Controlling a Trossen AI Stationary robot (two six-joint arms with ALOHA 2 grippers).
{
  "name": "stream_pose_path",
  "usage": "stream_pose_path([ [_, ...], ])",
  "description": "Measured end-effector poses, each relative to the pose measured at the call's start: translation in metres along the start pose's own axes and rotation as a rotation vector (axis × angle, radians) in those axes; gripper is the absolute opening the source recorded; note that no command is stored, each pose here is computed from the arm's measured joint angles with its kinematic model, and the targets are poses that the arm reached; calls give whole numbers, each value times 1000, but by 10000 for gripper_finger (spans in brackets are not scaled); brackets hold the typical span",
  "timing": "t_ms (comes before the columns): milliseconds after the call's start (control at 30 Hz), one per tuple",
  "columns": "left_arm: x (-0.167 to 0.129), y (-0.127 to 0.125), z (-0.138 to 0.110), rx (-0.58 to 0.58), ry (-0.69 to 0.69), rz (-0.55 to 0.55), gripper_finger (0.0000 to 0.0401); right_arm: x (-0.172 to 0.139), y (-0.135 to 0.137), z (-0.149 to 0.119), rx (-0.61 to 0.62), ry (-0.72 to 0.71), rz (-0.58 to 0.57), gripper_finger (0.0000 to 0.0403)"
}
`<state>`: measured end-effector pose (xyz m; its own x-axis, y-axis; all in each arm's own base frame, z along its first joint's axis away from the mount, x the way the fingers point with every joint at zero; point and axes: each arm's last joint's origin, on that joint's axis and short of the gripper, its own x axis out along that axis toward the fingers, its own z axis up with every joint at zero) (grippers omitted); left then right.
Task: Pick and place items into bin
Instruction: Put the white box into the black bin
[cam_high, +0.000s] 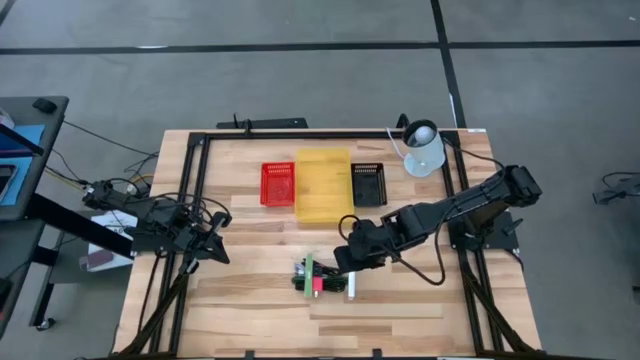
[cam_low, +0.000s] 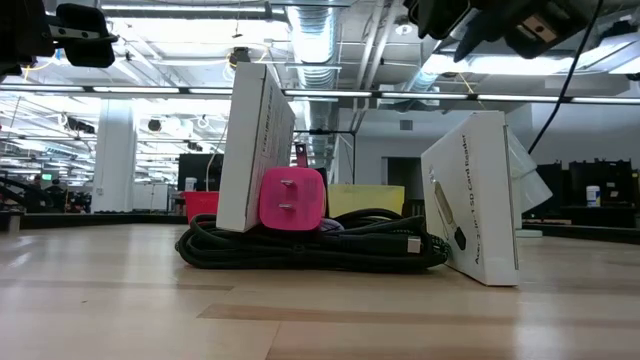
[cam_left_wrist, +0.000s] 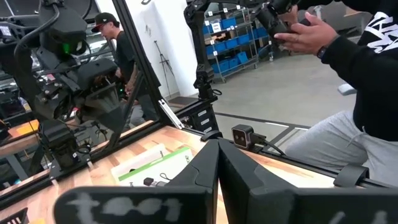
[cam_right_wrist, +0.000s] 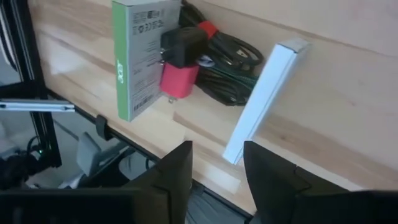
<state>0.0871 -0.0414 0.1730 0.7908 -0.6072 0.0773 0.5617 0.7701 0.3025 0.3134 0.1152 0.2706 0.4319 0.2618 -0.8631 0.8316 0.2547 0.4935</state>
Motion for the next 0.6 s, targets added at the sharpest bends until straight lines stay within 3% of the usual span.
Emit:
stream_pose_path([
  [367, 0, 0, 0, 0, 0, 0, 0, 1, -4, -9, 63, -38, -35, 223],
  [600, 0, 0, 0, 0, 0, 0, 0, 3, -6, -9, 79, -42, -67, 235],
])
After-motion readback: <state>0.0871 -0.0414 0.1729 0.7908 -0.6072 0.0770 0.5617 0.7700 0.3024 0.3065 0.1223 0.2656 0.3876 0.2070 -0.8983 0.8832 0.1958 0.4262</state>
